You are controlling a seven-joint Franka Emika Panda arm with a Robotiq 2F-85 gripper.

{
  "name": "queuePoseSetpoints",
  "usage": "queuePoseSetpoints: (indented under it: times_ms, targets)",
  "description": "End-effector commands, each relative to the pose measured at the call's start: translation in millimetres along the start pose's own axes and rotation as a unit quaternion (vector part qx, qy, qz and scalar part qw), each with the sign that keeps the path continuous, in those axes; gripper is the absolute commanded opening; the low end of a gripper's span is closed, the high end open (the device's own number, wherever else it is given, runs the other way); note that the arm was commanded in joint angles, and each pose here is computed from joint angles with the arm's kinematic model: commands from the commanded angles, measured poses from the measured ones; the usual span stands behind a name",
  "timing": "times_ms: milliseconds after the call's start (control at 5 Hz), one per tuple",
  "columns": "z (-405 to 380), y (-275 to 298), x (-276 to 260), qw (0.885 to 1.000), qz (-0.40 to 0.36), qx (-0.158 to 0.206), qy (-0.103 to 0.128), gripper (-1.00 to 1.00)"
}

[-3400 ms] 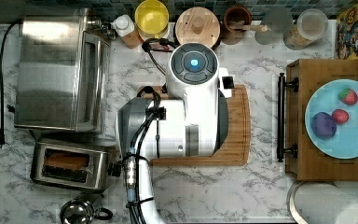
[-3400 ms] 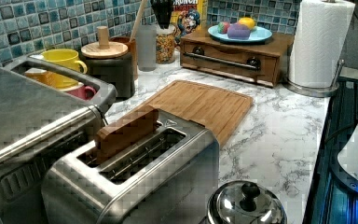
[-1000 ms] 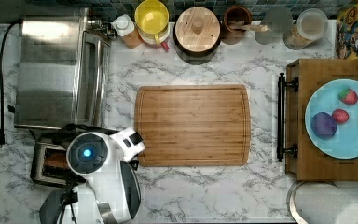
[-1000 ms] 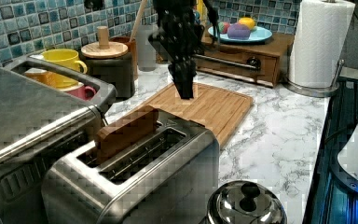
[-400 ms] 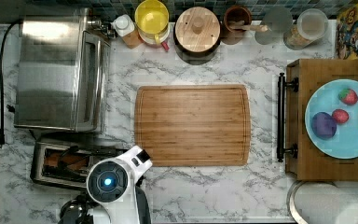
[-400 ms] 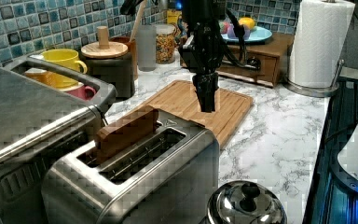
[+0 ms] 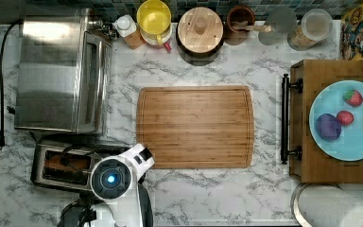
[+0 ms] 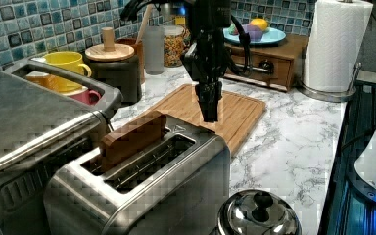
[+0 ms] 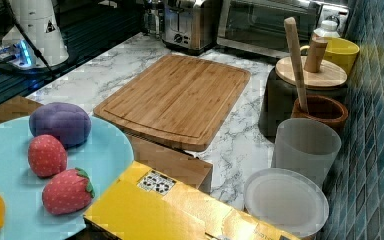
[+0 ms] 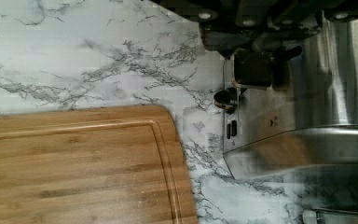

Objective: Turn on the toaster.

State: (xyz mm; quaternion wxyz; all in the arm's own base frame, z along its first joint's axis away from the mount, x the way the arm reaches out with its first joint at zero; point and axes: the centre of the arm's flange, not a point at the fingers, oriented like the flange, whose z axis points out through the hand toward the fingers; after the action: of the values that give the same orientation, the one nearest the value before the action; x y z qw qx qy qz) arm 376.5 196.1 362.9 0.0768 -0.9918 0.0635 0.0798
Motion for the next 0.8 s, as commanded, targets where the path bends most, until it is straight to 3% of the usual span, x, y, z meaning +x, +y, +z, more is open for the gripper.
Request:
queuePoseSetpoints:
  times_ms: [200, 600, 800]
  targets:
    - [0.4, -13.7, 14.3, 0.999, -0.024, 0.031, 0.020, -1.00]
    - [15.3, -25.6, 13.3, 0.999, -0.041, 0.025, -0.007, -1.00]
    - [6.1, -38.5, 4.9, 0.997, -0.062, 0.040, 0.002, -1.00]
